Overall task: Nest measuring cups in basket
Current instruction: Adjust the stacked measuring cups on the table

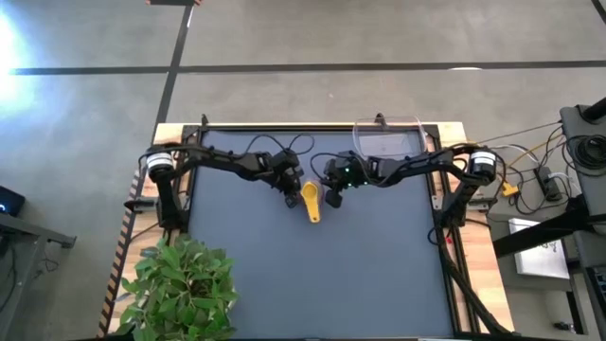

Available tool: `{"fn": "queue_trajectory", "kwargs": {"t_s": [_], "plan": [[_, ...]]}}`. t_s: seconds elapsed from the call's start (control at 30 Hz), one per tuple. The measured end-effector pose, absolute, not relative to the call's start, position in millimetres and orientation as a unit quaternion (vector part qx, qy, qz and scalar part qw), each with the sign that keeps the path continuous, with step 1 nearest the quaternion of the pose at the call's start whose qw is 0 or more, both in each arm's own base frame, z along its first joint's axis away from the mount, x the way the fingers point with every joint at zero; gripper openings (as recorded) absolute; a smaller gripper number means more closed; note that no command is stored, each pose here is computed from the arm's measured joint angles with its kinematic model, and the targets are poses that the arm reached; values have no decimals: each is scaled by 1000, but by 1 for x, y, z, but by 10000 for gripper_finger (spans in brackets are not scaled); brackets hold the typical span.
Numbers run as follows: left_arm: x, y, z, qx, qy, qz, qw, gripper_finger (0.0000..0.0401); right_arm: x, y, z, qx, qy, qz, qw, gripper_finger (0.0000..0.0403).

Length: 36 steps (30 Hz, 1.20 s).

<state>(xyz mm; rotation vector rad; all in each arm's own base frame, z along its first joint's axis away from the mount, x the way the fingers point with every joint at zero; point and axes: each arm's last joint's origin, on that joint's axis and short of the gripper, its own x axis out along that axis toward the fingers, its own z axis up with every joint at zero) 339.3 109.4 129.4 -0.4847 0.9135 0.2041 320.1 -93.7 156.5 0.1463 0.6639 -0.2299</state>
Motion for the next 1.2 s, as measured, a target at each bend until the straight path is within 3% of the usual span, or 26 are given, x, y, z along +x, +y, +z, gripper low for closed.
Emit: {"fn": "queue_trajectory", "kwargs": {"t_s": [0.43,0.93,1.2], "plan": [[347,80,130,-236,445,61,862,0,318,-116,165,66,342,-135,928,8],[335,81,149,-184,430,83,880,0,288,-96,219,71,331,-128,932,9],[309,77,172,-168,324,100,926,0,274,-69,230,86,366,-100,921,31]]}}
